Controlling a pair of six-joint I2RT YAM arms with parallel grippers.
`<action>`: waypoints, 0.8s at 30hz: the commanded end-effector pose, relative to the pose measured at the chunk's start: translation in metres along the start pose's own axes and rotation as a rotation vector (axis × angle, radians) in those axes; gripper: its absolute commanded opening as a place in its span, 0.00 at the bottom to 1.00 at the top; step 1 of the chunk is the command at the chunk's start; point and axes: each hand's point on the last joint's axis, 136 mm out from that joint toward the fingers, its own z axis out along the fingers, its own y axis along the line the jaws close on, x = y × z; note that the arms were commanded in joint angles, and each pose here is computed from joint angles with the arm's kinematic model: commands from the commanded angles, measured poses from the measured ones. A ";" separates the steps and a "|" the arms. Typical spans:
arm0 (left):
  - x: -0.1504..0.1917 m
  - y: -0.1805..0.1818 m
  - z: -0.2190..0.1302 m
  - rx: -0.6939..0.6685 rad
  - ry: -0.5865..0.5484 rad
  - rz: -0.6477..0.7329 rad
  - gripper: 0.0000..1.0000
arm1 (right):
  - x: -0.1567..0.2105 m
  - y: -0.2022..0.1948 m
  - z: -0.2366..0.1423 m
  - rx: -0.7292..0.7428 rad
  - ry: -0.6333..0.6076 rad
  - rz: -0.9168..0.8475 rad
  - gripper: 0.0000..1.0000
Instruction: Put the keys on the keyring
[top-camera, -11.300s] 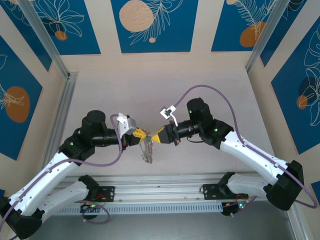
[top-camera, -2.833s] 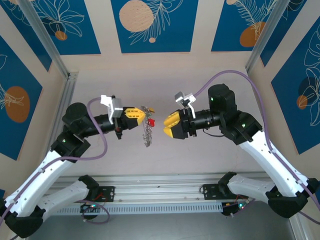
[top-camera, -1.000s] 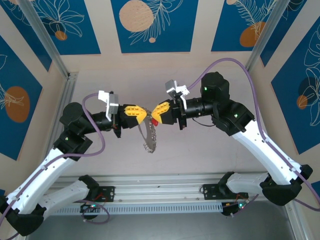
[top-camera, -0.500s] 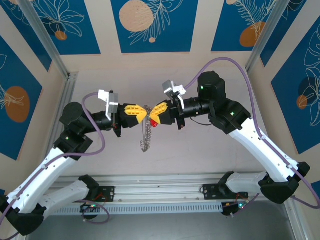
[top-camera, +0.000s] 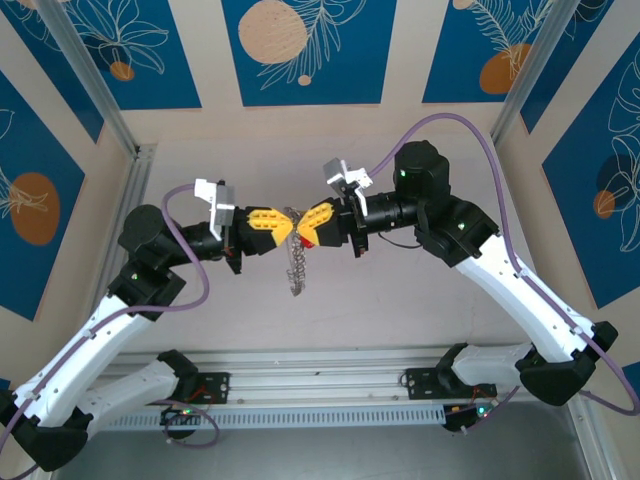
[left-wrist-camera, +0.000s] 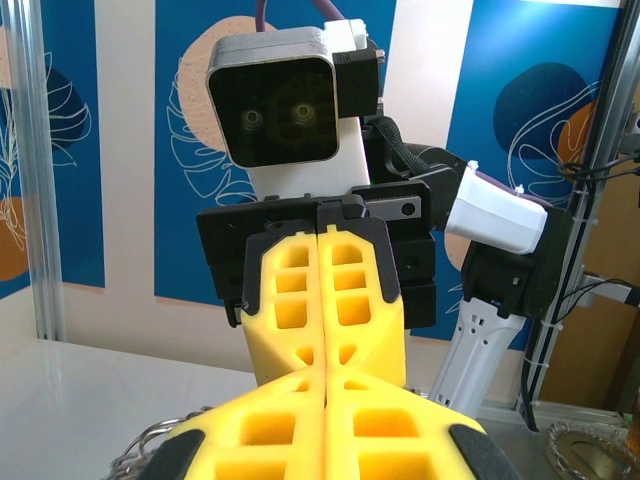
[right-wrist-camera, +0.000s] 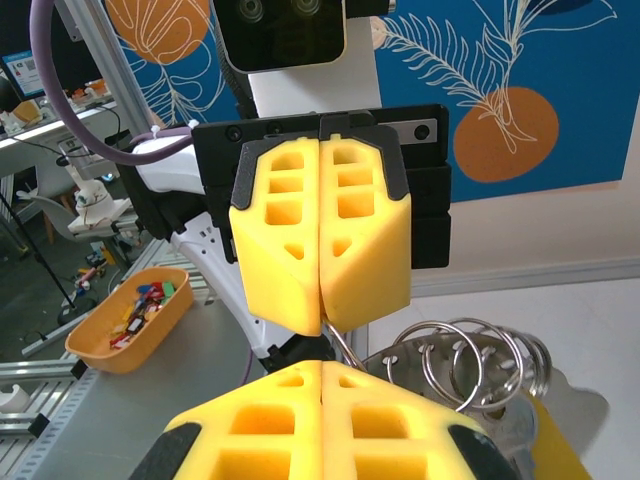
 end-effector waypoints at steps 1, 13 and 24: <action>-0.012 -0.010 -0.001 0.041 -0.042 0.041 0.00 | 0.002 0.004 0.005 -0.035 0.007 -0.010 0.00; -0.009 -0.006 0.000 0.022 -0.030 0.037 0.00 | 0.000 0.014 0.002 -0.057 -0.007 -0.065 0.00; -0.007 -0.004 0.002 0.020 -0.025 0.038 0.00 | 0.003 0.008 -0.001 -0.012 0.004 -0.070 0.00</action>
